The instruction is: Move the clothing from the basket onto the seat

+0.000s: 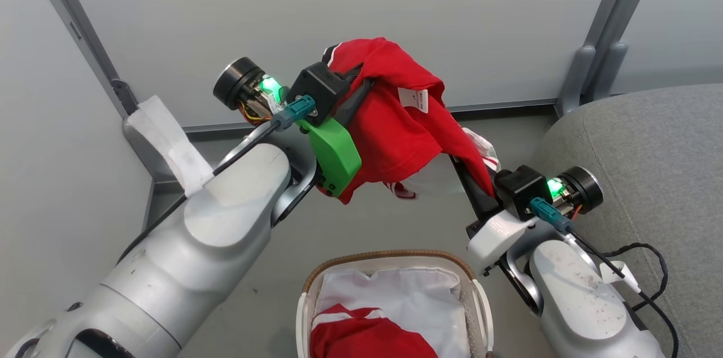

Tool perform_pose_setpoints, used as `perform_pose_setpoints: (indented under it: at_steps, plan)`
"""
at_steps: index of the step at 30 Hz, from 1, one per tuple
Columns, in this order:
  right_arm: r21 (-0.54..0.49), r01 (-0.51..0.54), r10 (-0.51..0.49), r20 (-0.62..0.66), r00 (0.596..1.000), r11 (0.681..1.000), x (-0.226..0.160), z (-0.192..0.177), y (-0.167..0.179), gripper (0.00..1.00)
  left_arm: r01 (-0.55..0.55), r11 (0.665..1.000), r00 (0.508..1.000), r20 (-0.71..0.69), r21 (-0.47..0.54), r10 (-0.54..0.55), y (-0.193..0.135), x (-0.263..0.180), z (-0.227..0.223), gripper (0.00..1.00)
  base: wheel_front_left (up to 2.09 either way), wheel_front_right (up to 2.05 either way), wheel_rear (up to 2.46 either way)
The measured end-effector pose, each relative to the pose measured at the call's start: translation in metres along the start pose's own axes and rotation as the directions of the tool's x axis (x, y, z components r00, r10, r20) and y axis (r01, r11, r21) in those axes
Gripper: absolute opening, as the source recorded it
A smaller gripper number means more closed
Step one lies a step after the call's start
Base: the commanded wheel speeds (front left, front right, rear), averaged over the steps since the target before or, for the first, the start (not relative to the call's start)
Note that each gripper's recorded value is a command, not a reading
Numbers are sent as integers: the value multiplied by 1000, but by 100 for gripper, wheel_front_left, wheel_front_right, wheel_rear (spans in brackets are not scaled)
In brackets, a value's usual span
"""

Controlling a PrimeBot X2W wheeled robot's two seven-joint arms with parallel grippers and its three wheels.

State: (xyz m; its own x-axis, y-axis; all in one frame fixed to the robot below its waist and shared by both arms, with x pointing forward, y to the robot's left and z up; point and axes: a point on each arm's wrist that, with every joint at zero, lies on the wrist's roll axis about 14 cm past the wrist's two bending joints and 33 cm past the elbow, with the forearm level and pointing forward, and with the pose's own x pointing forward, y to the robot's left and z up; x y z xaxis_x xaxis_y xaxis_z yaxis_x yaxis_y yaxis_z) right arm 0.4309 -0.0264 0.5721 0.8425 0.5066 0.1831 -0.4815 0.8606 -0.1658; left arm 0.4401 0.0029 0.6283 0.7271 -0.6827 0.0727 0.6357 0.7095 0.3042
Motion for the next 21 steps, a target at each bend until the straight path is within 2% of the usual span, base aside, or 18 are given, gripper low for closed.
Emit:
perform_pose_setpoints:
  at_steps: [4,5,6,7,8,15,21]
  plan:
    - [0,11,-11,4,1000,1000,-1,1,-3,0,-15,999,1000,-10,-35,15,0,-3,-10,0,0,0,0]
    - [1,13,-13,5,1000,1000,-1,2,-4,0,-21,999,1000,-10,-44,20,0,-4,-12,29,0,0,0]
    - [1,19,-19,9,1000,1000,-1,3,-6,0,-25,998,1000,-10,-61,25,-1,-5,-15,53,0,0,0]
    - [1,24,-25,11,1000,1000,-2,4,-8,0,-28,997,1000,-11,-78,27,-3,-6,-18,97,0,0,0]
    - [2,30,-30,11,999,1000,-2,4,-10,0,-29,995,999,-15,-91,28,-5,-7,-21,100,0,0,0]
    - [-1,80,-80,33,996,997,-3,11,-27,0,-47,977,998,-61,-209,35,-25,-17,-56,100,0,0,0]
    - [-9,130,-129,55,990,991,-5,17,-44,0,-80,948,992,-122,-308,44,-43,-29,-88,100,0,0,0]
